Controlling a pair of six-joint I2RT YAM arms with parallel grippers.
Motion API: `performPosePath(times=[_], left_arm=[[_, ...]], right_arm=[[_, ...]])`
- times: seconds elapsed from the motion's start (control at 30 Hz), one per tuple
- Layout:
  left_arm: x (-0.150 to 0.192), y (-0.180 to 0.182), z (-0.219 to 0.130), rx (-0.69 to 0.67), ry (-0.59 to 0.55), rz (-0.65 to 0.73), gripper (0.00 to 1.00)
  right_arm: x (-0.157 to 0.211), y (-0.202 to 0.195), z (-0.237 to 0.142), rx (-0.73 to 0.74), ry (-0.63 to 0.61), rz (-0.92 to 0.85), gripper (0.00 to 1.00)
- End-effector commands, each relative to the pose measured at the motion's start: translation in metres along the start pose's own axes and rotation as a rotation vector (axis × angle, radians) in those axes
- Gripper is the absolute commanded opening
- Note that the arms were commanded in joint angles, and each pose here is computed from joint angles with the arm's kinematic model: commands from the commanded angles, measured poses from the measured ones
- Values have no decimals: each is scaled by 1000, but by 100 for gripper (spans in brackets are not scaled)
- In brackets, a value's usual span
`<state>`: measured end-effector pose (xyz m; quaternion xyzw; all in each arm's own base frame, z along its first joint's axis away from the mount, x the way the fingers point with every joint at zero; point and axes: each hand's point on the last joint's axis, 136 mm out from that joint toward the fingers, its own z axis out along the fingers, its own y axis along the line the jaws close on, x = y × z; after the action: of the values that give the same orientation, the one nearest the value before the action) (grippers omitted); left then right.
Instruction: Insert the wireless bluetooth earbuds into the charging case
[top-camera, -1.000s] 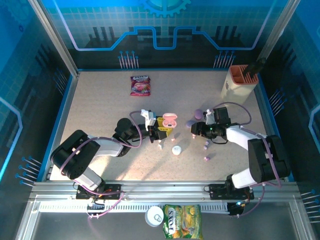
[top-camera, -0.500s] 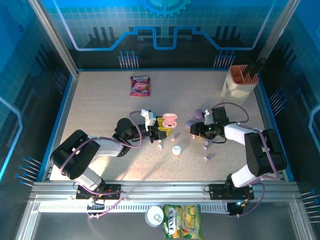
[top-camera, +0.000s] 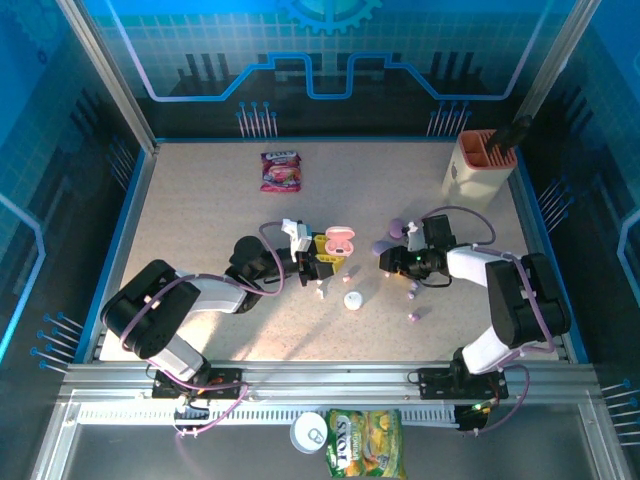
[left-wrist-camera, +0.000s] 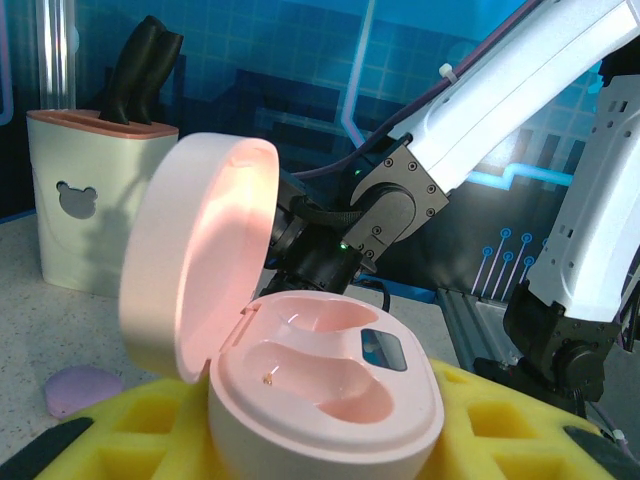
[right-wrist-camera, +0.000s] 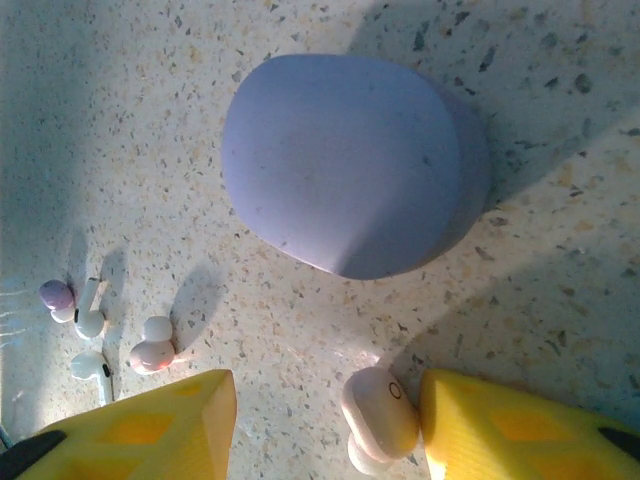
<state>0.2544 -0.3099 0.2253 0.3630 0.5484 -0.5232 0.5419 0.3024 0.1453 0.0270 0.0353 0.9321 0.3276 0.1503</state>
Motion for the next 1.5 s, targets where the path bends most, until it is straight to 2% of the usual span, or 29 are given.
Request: performPosePath(times=[0.0,0.33,0.63,0.8,0.87,1.0,1.47], left_arm=[[-13,-9,-5,27,-35,51,40],[-12,-9,-5,25,-33,53,40],[-11,-8,-5,26,-30,48,40],[-10,-8,-6,23,-28,48,40],[-9,-8,-6,22,-28,51,40],[-9,-8,-7,20,-26,52,40],[-9,-7,-7,24,-26,54,40]], right_arm=[[10,3,5,-23,41,-9,50],[18,6,5,-44,55,2,35],[16,7,12,-46,64,9,26],[13,8,10,-41,56,8,27],[10,7,7,-21,37,3,33],[1,5,1,19,7,-22,37],[-2,14,17,7,60,-53,39]])
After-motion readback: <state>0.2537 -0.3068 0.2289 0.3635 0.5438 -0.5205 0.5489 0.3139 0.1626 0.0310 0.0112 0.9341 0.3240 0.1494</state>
